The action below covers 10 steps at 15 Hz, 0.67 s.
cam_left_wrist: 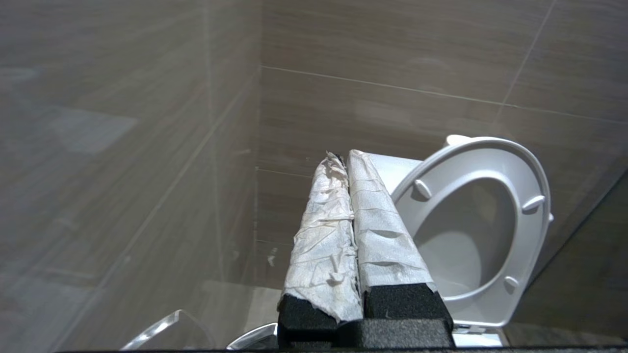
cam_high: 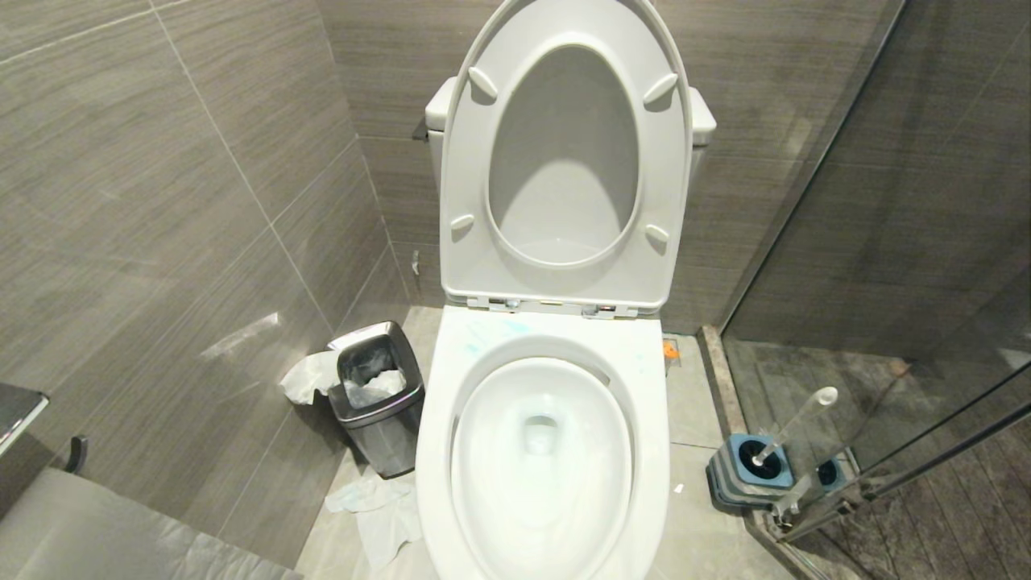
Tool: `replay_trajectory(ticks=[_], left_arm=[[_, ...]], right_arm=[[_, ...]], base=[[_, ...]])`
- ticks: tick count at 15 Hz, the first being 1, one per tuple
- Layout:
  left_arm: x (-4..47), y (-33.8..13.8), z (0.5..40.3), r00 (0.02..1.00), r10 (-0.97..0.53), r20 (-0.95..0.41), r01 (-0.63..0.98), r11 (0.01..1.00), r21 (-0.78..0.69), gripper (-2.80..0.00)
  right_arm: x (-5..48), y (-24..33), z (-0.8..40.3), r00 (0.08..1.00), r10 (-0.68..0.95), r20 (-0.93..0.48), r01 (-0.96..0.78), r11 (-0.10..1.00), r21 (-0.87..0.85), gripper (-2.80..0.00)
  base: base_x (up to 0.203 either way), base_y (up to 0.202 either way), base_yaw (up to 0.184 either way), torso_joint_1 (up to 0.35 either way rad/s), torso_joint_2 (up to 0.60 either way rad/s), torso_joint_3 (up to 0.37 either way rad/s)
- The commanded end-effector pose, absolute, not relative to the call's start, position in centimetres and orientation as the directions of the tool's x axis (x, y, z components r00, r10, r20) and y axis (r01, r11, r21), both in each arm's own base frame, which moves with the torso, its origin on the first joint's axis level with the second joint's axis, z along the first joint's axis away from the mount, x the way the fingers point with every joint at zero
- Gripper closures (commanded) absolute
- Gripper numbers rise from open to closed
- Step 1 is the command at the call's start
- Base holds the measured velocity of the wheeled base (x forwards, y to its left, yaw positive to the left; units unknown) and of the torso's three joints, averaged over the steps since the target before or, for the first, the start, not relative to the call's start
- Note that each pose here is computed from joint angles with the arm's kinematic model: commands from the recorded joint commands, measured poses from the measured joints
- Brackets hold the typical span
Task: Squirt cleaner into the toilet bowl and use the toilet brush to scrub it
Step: Pour in the cleaning agent
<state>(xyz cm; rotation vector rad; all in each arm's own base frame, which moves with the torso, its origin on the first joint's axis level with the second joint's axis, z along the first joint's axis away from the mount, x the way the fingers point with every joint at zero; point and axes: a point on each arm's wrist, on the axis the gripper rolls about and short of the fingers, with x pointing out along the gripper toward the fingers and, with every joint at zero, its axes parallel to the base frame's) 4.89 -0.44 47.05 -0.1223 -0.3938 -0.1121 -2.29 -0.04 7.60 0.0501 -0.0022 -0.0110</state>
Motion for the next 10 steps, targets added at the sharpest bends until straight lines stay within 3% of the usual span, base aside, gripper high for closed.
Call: replay_trajectory(ticks=[1,5,10], left_arm=[[0.3,-0.1,46.0,0.907,-0.049,0.419,0.094,0.992,-0.088,0.00],[-3.4,-0.2,41.7,0.925,-0.053,0.377,0.088,0.993,-0.076,0.00],[-6.9,-0.3,32.9,0.952,-0.062,0.299,0.075,0.997,-0.032,0.00]], right_arm=[[-2.3,0.0,7.6,1.000,-0.011,0.002,0.011,0.999,0.051,0.00],[-2.3,0.0,7.6,1.000,-0.011,0.002,0.011,0.999,0.051,0.00],[-2.3,0.0,7.6,1.000,-0.011,0.002,0.011,0.999,0.051,0.00]], base=[[0.000,0.000,0.000,0.000,0.00,0.000],[0.000,0.000,0.000,0.000,0.00,0.000],[0.000,0.000,0.000,0.000,0.00,0.000]])
